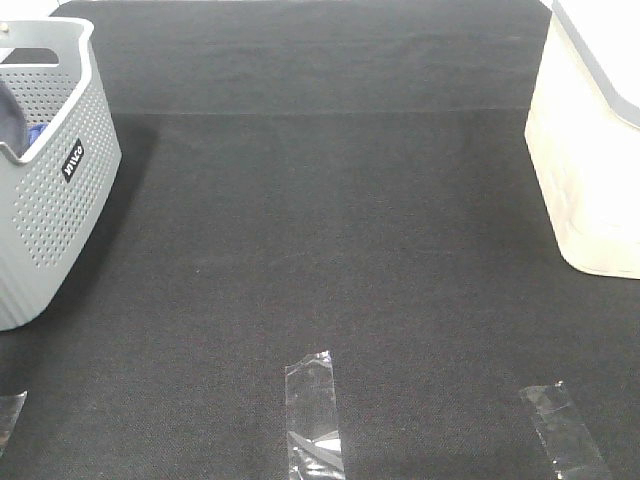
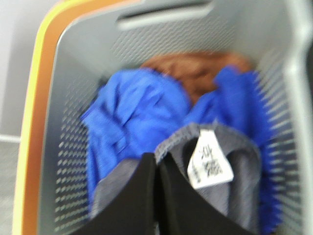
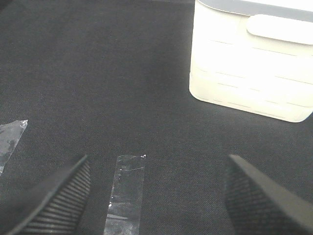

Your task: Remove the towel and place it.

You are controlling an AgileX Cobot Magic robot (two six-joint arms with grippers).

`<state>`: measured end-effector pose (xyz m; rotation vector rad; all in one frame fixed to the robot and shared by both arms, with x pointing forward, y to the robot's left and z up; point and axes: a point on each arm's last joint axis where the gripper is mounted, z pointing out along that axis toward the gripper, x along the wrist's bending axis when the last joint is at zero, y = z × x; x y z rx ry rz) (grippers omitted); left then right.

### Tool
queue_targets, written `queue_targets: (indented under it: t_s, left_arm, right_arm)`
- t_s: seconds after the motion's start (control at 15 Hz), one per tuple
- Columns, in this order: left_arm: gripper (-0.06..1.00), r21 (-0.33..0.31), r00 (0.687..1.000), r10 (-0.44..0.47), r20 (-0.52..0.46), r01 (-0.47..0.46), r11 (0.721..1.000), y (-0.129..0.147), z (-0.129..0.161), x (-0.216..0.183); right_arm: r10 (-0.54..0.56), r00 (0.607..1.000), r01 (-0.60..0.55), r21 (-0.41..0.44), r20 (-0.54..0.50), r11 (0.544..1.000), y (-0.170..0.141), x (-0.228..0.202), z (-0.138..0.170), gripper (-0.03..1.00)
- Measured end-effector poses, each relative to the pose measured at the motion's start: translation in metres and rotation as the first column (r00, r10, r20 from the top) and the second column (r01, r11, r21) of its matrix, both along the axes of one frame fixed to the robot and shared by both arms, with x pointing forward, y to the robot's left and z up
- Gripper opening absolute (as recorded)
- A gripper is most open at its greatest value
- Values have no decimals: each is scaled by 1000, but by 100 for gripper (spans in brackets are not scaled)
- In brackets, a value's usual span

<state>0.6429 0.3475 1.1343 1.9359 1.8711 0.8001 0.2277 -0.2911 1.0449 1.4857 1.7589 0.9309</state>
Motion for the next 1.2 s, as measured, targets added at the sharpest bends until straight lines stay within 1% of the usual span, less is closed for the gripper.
queue_targets:
  t_s: [0.07,0.13,0.2,0.27,0.33,0.4,0.53,0.6,0.67,0.73,0.87,0.93,1.07,1.2]
  left_arm:
    - [0,-42,999,-18,46,20,999,-6,15,-8]
    - [0,-69,995,-44,92,51,996,-12,29,-16]
    - [0,-92,982,-101,162,117,989,-25,49,-28]
    - [0,-94,976,-124,181,142,985,-30,55,-32]
    - [0,-94,950,-197,243,225,970,-48,73,-44]
    - [0,-82,929,-243,280,276,958,-60,83,-52]
    - [0,-50,875,-322,361,363,931,-85,105,-71]
    - [0,-41,847,-349,401,397,917,-95,115,-81]
    - [0,-41,822,-370,433,428,903,-105,123,-90]
    - [0,-51,795,-395,460,467,883,-116,129,-98]
    - [0,-95,743,-447,498,559,824,-138,136,-110]
    - [0,-102,733,-459,502,578,810,-143,137,-111]
    - [0,-144,685,-505,525,656,741,-162,139,-119]
    - [0,-199,661,-517,544,700,686,-175,141,-125]
  right_arm:
    - [0,1000,0,0,-2,1000,0,0,0,71]
    - [0,1000,0,0,-11,1000,0,2,0,71]
    - [0,999,0,-1,-36,1000,0,5,0,71]
    - [0,999,0,-2,-54,1000,0,8,0,71]
    - [0,997,0,-2,-79,1000,0,12,0,71]
    - [0,994,0,-3,-105,1000,0,15,0,71]
    - [6,987,-5,7,-158,1000,2,25,1,71]
    - [16,990,-12,31,-142,999,4,29,5,71]
    - [29,995,-23,66,-96,998,6,33,10,71]
    - [39,998,-34,106,-44,994,9,38,15,71]
    - [52,996,-64,189,68,980,14,51,26,71]
    - [53,994,-71,201,93,977,15,54,29,71]
    - [59,987,-93,231,148,969,18,72,36,70]
    - [80,985,-117,257,151,959,21,94,38,70]
